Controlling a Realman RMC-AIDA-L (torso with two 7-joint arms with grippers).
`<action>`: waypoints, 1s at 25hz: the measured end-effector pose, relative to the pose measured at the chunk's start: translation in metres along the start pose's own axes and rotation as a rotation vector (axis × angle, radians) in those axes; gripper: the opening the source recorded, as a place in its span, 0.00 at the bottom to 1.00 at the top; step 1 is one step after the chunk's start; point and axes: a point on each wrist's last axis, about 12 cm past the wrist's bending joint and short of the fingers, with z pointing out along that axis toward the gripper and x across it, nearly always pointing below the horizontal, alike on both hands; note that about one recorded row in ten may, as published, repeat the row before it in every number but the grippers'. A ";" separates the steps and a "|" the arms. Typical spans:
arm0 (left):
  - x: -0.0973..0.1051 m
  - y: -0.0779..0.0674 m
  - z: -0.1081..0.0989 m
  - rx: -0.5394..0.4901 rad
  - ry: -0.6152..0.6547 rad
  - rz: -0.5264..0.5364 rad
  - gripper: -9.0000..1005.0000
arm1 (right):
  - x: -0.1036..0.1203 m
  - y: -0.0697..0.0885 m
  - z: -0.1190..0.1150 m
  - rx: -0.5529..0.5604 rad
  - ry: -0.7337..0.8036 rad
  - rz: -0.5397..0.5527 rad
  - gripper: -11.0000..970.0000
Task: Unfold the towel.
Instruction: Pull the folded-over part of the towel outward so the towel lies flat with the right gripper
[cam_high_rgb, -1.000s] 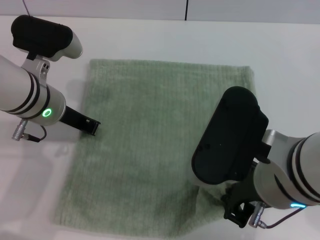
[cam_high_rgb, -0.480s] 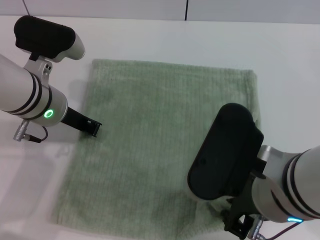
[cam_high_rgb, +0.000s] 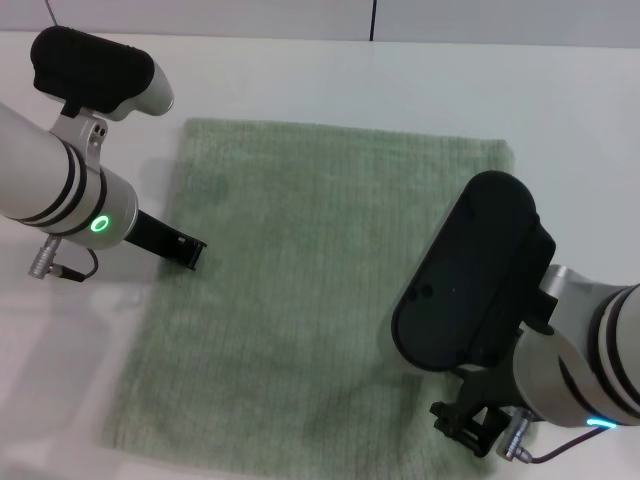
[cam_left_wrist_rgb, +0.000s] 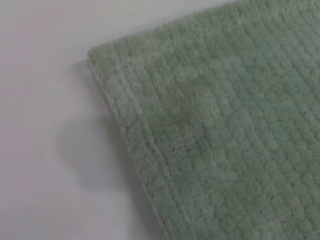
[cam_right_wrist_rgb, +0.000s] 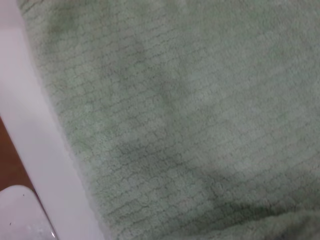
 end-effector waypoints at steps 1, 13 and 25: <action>0.000 0.000 0.000 0.000 0.000 0.000 0.01 | 0.000 0.000 0.000 0.000 -0.001 0.003 0.35; -0.003 0.000 -0.001 -0.002 -0.006 0.007 0.01 | -0.014 -0.012 0.002 0.029 -0.075 0.027 0.40; -0.002 0.000 -0.001 -0.002 -0.001 0.009 0.01 | -0.006 -0.021 0.028 0.023 0.065 0.033 0.40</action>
